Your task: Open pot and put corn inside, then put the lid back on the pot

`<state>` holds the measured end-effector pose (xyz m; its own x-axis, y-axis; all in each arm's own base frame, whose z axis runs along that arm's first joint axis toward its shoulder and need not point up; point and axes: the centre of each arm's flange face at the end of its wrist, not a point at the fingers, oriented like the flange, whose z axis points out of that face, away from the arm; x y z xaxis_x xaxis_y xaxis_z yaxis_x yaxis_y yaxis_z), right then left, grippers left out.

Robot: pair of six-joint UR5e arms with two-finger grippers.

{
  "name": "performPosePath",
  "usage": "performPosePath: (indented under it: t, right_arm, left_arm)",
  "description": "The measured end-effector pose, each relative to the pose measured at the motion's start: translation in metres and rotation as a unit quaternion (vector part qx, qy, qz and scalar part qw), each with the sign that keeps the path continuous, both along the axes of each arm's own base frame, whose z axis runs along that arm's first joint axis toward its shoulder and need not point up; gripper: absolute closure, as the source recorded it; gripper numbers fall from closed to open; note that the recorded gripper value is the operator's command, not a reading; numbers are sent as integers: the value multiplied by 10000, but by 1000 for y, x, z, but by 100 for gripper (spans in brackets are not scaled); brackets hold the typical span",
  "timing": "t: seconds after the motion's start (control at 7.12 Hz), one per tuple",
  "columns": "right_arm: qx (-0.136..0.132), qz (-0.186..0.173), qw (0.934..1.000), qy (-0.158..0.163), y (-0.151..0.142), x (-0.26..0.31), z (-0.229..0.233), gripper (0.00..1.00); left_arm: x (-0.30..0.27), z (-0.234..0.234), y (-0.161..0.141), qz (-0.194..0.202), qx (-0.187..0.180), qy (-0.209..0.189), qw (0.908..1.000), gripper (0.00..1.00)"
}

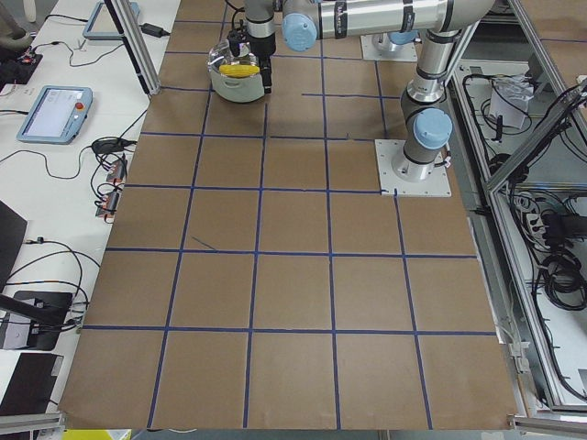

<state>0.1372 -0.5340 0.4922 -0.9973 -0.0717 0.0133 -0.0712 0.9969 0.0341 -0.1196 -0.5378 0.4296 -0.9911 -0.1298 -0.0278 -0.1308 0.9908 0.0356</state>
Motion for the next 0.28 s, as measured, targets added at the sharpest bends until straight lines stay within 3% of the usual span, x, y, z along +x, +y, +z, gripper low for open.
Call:
performPosePath:
  t: [0.28]
  right_arm:
    - [9,19,10000,8,-5,2,0,0]
  left_arm:
    - [0,-1,-1,0,11,2,10000,0]
